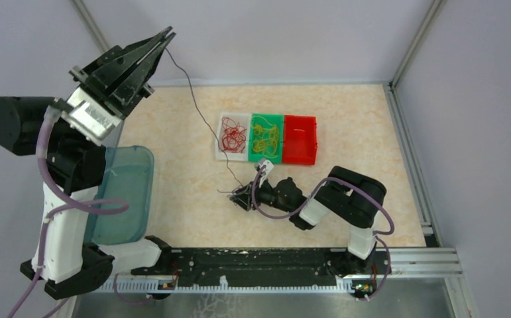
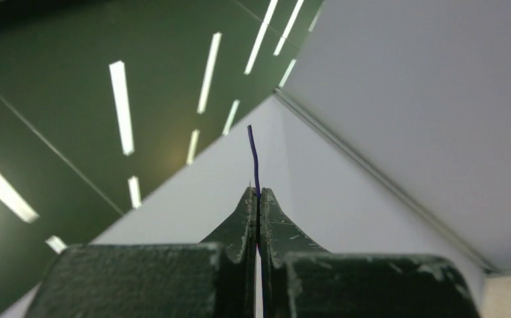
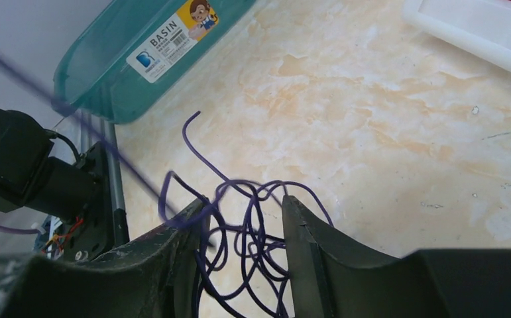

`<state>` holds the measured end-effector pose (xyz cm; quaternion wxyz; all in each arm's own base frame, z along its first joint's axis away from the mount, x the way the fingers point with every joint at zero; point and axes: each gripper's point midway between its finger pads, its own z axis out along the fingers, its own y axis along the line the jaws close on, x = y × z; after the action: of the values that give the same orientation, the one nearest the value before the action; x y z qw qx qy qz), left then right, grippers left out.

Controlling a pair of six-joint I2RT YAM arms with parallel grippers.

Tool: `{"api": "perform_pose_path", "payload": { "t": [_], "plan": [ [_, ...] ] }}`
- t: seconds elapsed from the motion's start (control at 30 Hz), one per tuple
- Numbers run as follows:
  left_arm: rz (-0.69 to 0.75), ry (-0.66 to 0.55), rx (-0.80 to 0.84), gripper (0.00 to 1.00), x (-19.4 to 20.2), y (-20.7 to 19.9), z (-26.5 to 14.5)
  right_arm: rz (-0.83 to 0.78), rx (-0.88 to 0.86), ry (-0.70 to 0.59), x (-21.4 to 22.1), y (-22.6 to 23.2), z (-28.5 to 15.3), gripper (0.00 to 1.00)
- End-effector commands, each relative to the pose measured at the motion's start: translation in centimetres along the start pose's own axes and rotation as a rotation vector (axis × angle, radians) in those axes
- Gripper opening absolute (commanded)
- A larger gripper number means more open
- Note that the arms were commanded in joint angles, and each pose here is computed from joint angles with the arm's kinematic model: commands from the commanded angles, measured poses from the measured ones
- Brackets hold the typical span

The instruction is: Untangle the cables

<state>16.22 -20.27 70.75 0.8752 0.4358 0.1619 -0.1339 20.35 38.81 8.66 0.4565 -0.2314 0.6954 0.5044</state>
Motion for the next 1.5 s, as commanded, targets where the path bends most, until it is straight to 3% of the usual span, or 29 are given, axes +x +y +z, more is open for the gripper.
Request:
{"api": "perform_pose_path", "payload": {
  "t": [0.0, 0.4, 0.57, 0.77, 0.97, 1.2, 1.37, 1.47],
  "plan": [
    [0.404, -0.168, -0.159, 0.00, -5.8, 4.2, -0.6, 0.008, -0.028, -0.052, -0.7, 0.8, -0.1, 0.46],
    [0.981, -0.348, -0.468, 0.00, -14.0, 9.3, -2.5, 0.007, -0.005, -0.038, 0.0, 0.3, -0.8, 0.54],
    [1.089, -0.382, -0.487, 0.00, -16.0, 9.7, -2.4, 0.002, 0.007, -0.034, 0.4, 0.0, -1.4, 0.58],
    [0.957, -0.336, -0.333, 0.00, -13.0, 7.4, -1.6, -0.041, 0.023, -0.079, -1.5, 0.3, -2.2, 0.62],
    [0.803, -0.327, -0.237, 0.00, -10.9, 5.4, -1.4, -0.208, 0.013, -0.175, -7.9, 2.7, -2.8, 0.71],
    [0.595, -0.259, -0.208, 0.00, -8.5, 5.4, -0.6, -0.352, -0.175, -0.210, -13.1, 8.8, -2.1, 0.75],
    [0.528, -0.220, -0.157, 0.00, -6.6, 4.1, -0.5, -0.368, -0.284, -0.210, -14.0, 11.9, -1.2, 0.75],
    [0.509, -0.200, -0.158, 0.00, -6.0, 4.1, -0.4, -0.348, -0.297, -0.198, -13.4, 11.9, -0.7, 0.68]
  ]
}}
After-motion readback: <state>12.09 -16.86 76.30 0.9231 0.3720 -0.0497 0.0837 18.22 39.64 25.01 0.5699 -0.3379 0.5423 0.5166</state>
